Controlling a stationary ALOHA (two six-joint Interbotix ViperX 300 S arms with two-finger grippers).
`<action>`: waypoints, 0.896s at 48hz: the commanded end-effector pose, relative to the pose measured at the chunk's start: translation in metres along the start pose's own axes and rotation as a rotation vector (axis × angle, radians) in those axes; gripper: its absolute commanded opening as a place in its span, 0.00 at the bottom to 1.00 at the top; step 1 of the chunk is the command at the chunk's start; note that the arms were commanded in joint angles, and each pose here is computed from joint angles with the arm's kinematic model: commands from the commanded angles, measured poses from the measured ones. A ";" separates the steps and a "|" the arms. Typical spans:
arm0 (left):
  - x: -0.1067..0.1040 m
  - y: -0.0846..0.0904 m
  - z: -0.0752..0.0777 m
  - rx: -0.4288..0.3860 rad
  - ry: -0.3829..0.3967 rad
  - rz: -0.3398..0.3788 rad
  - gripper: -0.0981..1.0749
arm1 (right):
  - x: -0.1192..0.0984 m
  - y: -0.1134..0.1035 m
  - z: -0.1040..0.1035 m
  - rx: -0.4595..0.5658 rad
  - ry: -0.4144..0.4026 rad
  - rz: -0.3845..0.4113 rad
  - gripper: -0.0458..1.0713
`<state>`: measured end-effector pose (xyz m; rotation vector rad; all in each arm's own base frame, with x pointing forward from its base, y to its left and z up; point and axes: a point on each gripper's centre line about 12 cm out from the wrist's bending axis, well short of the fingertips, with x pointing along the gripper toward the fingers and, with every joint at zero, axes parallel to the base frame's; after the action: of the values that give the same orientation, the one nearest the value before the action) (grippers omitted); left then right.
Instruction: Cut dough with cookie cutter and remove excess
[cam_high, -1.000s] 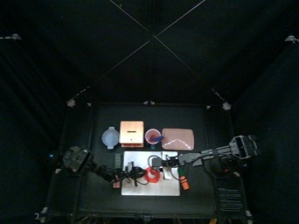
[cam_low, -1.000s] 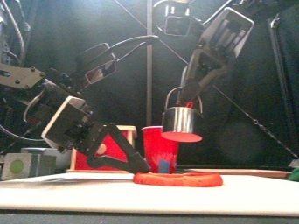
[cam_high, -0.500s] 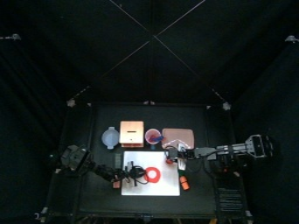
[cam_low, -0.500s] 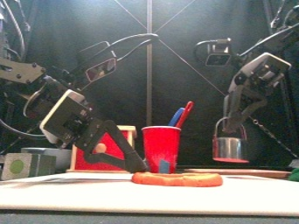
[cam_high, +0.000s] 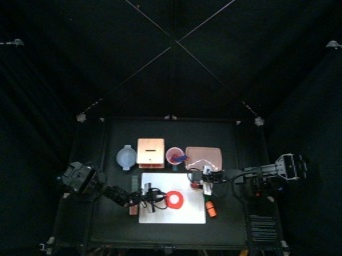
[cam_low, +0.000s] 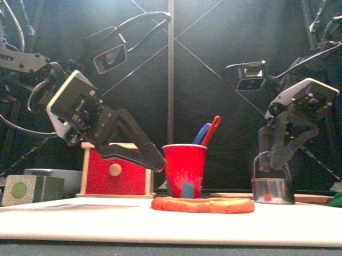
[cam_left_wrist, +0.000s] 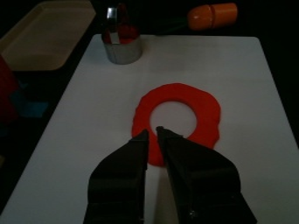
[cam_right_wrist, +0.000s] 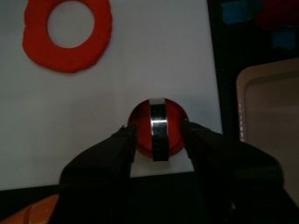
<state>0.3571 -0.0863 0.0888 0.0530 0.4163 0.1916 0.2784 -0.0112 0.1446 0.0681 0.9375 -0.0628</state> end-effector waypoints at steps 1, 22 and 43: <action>-0.005 0.002 0.015 -0.019 -0.042 0.001 0.59 | -0.013 0.002 0.017 0.008 -0.072 0.007 0.82; -0.040 0.017 0.042 0.011 -0.124 -0.032 0.59 | -0.067 0.013 0.025 0.022 -0.264 0.061 0.85; -0.074 0.023 0.058 -0.011 -0.120 -0.123 0.58 | -0.110 0.021 0.023 0.055 -0.544 0.132 0.84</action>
<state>0.3103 -0.0778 0.1642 0.0390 0.3197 0.0785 0.2329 0.0094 0.2383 0.1712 0.4500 0.0061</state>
